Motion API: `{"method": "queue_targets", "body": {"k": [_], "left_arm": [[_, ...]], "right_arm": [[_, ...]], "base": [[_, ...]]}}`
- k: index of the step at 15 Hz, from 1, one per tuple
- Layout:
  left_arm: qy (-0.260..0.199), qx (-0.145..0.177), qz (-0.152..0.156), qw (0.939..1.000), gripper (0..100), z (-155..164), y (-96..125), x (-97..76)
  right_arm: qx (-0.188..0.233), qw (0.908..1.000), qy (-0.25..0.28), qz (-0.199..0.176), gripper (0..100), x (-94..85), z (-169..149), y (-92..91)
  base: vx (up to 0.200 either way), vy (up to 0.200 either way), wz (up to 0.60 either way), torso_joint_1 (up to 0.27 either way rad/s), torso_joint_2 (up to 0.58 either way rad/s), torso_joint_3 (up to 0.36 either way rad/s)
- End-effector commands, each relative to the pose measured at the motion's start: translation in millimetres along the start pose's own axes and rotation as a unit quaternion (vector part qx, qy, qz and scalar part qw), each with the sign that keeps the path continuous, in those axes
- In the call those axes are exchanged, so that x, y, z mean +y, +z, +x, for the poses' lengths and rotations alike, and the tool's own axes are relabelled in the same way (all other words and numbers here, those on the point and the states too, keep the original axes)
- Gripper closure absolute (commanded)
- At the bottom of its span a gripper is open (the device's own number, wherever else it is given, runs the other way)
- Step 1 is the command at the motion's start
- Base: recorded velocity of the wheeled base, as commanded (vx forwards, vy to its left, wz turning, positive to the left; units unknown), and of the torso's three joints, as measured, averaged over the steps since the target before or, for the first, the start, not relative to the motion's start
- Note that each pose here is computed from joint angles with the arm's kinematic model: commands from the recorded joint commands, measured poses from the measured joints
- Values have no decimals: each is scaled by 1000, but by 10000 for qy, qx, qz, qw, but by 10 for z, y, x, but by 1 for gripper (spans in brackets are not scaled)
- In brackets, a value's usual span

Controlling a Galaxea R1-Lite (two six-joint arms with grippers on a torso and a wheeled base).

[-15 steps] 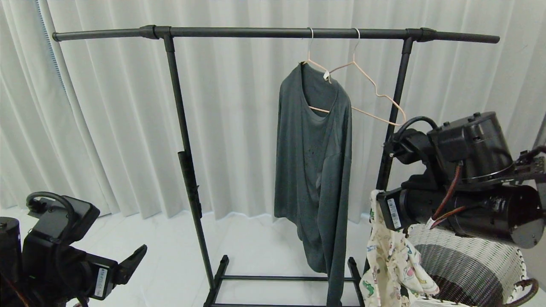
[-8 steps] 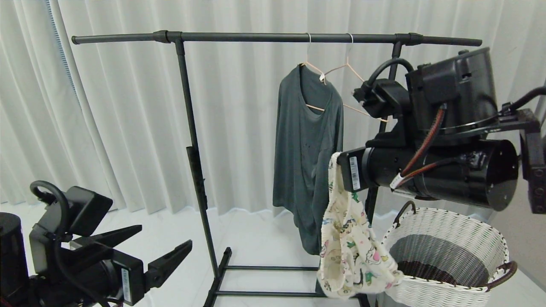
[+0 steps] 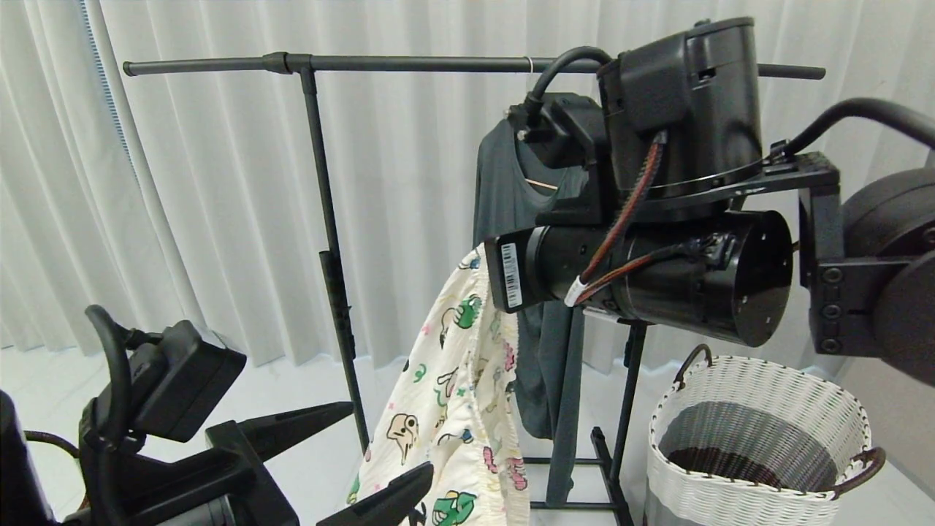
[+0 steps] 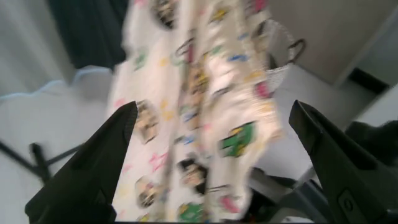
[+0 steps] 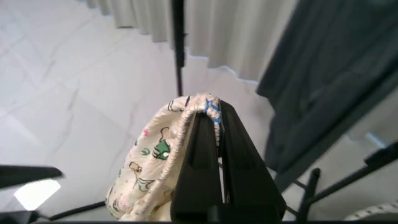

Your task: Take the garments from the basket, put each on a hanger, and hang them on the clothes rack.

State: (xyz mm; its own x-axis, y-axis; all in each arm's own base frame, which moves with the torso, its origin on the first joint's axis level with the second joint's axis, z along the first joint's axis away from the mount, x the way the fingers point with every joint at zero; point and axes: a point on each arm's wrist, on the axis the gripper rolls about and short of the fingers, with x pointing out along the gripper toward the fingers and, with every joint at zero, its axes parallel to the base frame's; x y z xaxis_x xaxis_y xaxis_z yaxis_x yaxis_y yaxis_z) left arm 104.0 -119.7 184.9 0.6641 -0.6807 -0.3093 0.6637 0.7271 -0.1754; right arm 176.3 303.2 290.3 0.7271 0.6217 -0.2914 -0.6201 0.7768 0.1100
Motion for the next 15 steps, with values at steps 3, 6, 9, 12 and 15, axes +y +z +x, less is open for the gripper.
{"method": "queue_targets", "body": {"k": [3,6,9,12,15], "left_arm": [[-70,36,-373,9993,0,162,112,-75],[3,-135,-1022,9947,0,302,296,-111],[783,5,-1082,9910,0,480,205,-27],[982,146,-1055,9895,0,487,101,1],[1255,606,-1010,9851,0,461,-176,107]], "right_arm": [[-6,9992,409,-19,100,314,-3,-33],[-31,9986,536,-35,100,390,-48,-27],[-74,9985,539,-17,100,390,-61,-2],[-88,9985,543,-11,100,387,-72,7],[-163,9982,569,19,100,394,-93,51]], "base": [[0,0,0,0,0,0],[0,0,0,0,0,0],[0,0,0,0,0,0],[0,0,0,0,0,0],[0,0,0,0,0,0]]}}
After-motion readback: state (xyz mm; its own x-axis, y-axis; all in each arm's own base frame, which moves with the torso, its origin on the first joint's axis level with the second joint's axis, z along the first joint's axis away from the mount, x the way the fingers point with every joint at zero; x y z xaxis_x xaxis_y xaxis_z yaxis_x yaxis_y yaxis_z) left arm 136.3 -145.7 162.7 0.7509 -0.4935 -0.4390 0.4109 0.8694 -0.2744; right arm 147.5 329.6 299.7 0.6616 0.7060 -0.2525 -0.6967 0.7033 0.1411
